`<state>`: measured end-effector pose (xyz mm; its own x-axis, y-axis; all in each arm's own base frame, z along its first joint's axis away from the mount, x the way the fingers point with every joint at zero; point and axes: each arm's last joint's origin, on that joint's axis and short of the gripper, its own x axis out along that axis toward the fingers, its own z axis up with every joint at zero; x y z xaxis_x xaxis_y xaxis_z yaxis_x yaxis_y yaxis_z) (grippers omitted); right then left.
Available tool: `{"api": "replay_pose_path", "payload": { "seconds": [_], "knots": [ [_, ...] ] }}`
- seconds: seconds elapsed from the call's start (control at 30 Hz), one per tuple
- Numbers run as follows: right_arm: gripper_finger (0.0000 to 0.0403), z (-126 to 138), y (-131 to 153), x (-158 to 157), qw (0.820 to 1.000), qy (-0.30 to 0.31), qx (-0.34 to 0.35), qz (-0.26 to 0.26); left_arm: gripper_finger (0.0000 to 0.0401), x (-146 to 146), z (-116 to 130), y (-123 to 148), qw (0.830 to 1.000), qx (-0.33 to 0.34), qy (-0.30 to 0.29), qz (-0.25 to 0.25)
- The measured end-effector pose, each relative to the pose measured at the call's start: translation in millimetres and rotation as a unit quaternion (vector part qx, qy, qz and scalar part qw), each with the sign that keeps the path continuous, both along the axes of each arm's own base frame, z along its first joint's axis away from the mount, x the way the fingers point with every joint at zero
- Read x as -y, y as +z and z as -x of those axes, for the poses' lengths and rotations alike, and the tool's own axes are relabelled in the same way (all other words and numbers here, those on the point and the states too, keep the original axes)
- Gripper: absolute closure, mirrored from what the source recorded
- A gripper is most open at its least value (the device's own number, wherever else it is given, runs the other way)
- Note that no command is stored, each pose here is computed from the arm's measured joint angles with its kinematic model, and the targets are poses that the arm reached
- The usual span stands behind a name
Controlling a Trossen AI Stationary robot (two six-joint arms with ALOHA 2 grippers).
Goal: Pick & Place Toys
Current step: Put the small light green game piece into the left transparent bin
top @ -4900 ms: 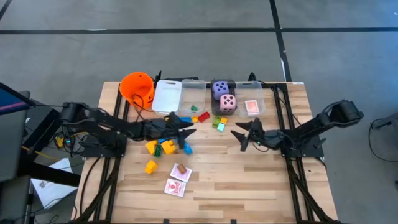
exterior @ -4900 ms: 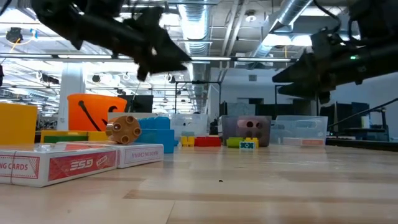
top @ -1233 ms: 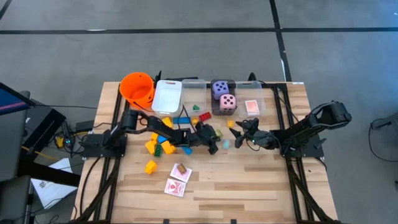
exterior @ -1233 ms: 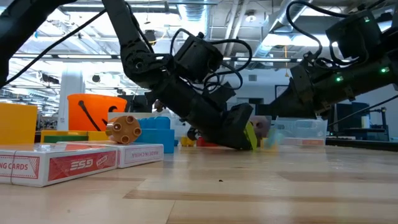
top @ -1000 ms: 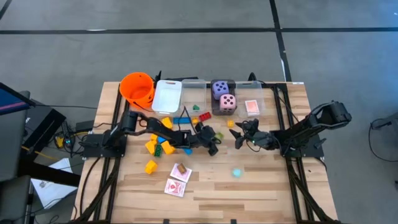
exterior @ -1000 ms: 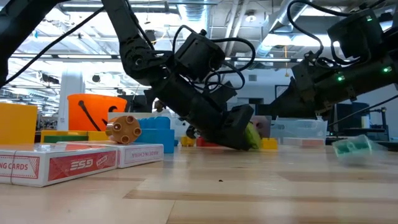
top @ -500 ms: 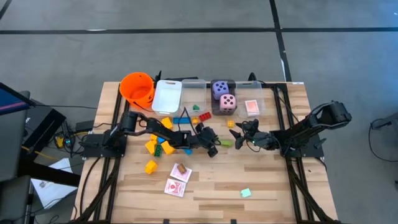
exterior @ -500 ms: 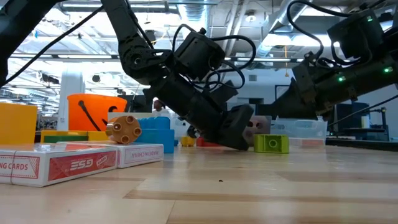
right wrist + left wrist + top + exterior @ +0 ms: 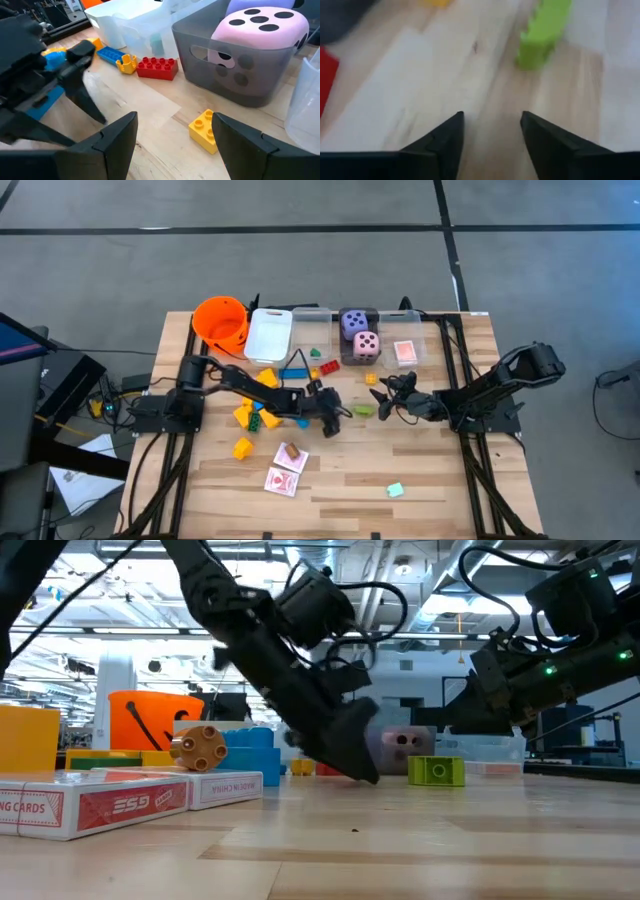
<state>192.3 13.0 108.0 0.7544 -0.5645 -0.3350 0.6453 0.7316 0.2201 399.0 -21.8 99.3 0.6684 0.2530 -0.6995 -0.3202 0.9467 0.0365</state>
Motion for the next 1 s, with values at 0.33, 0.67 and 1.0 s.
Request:
{"api": "replay_pose_path", "payload": {
  "seconds": [0.33,0.67,1.0],
  "knots": [
    [0.0154,-0.4,0.6,-0.1,1.0,0.0,0.004,-0.001,0.0152,5.5,-6.4,23.8,0.992,0.049,-0.111,-0.019],
    [0.0154,-0.4,0.7,0.0,1.0,-0.001,0.004,0.0,0.0158,-6.5,-10.3,23.7,0.993,0.065,-0.091,-0.026],
    [0.0154,-1.0,1.4,0.4,1.0,-0.003,0.007,0.0,0.0155,-7.3,-21.3,2.0,0.991,0.102,-0.086,-0.03]
  ]
}}
